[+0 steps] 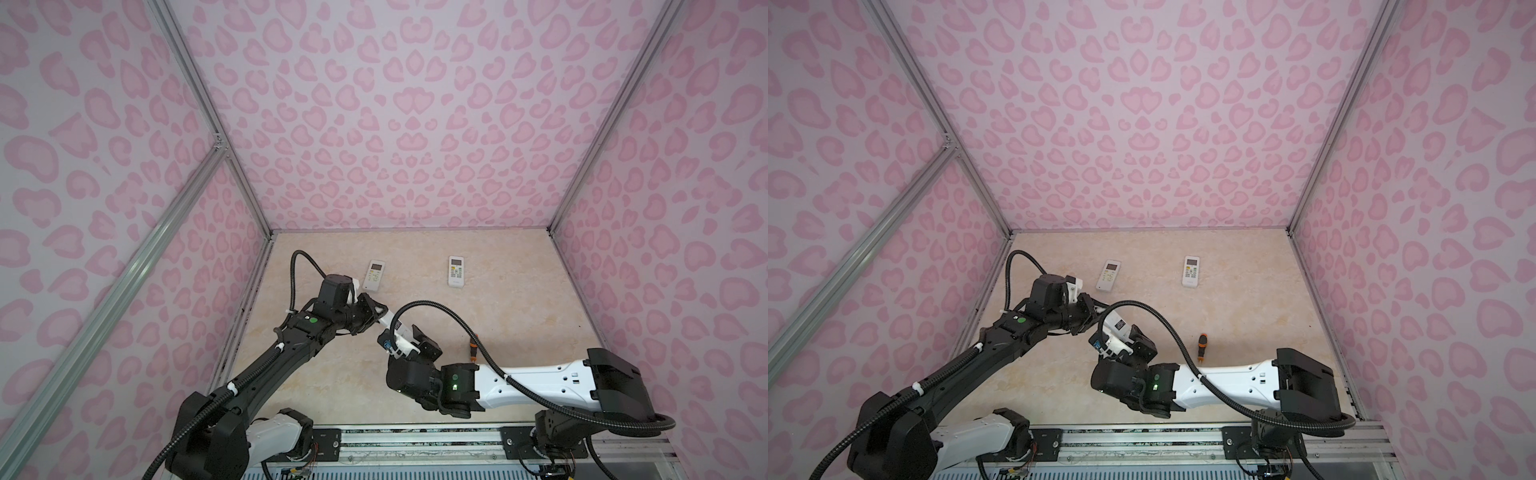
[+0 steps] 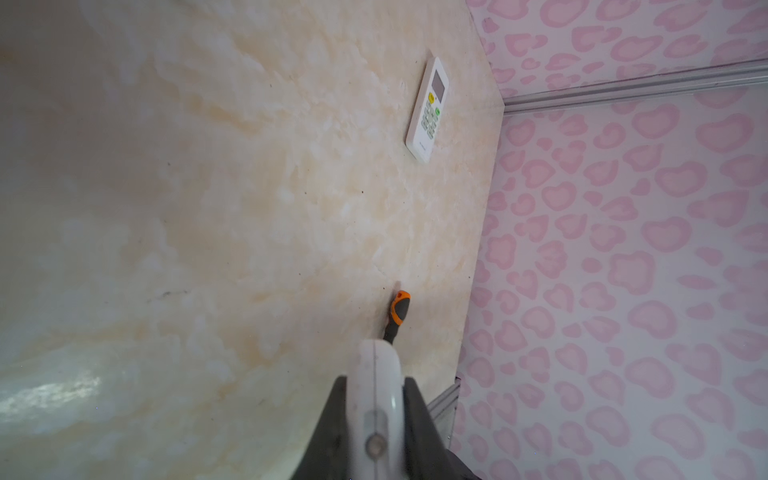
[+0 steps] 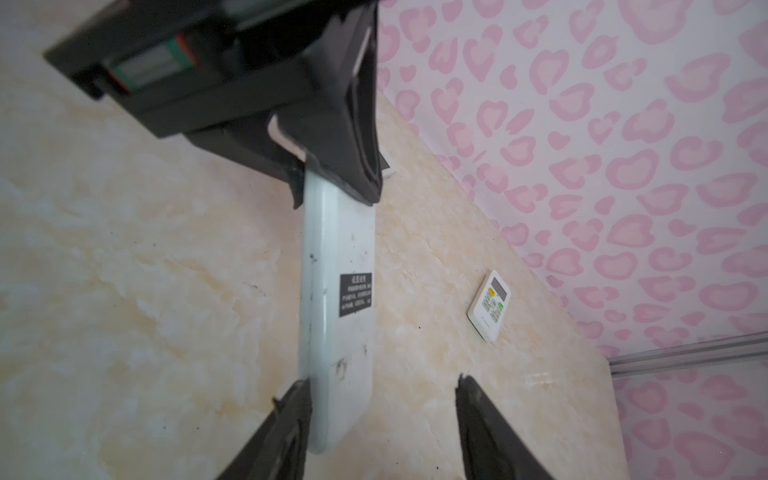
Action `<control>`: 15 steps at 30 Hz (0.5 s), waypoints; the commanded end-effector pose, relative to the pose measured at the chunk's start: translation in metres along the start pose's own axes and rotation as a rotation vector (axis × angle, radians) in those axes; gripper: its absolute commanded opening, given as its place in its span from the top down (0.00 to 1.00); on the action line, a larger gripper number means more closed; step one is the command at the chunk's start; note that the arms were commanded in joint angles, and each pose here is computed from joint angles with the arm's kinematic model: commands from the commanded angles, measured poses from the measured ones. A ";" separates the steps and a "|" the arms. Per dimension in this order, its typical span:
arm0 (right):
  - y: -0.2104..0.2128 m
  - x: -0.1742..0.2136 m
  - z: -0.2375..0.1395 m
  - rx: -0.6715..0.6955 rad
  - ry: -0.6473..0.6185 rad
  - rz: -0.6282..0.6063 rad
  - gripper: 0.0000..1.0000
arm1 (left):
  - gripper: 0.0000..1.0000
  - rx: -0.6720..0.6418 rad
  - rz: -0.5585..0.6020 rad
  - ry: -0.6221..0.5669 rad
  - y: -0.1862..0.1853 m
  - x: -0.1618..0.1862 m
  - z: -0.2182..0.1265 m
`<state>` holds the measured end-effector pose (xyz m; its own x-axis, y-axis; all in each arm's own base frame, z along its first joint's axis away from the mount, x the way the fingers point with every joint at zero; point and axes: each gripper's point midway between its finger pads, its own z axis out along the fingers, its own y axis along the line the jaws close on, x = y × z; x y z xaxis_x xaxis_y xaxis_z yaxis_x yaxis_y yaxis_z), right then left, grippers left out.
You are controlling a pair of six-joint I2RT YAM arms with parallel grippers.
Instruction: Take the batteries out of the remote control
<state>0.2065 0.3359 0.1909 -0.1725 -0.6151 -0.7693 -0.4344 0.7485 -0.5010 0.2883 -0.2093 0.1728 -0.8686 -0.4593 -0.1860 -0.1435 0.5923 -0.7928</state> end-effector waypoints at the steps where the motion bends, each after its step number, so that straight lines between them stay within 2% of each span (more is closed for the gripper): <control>1: -0.003 0.002 -0.004 -0.039 0.015 0.155 0.43 | 0.96 0.013 0.121 -0.100 -0.005 -0.015 -0.008; 7: -0.012 -0.010 -0.006 -0.177 0.059 0.441 0.43 | 0.96 0.109 0.142 -0.190 -0.020 -0.023 -0.021; 11: -0.014 0.000 0.005 -0.301 0.141 0.695 0.42 | 0.96 0.223 0.185 -0.289 -0.032 -0.025 -0.040; 15: -0.015 0.008 0.018 -0.466 0.178 1.012 0.39 | 0.96 0.367 0.191 -0.355 -0.046 -0.019 -0.065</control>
<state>0.2380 0.3014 0.1872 -0.6003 -0.0103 -0.7997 -0.3403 0.9082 0.2437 0.2778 -0.1846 0.2076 -0.7226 -0.5422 -0.4289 0.0974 0.5344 -0.8396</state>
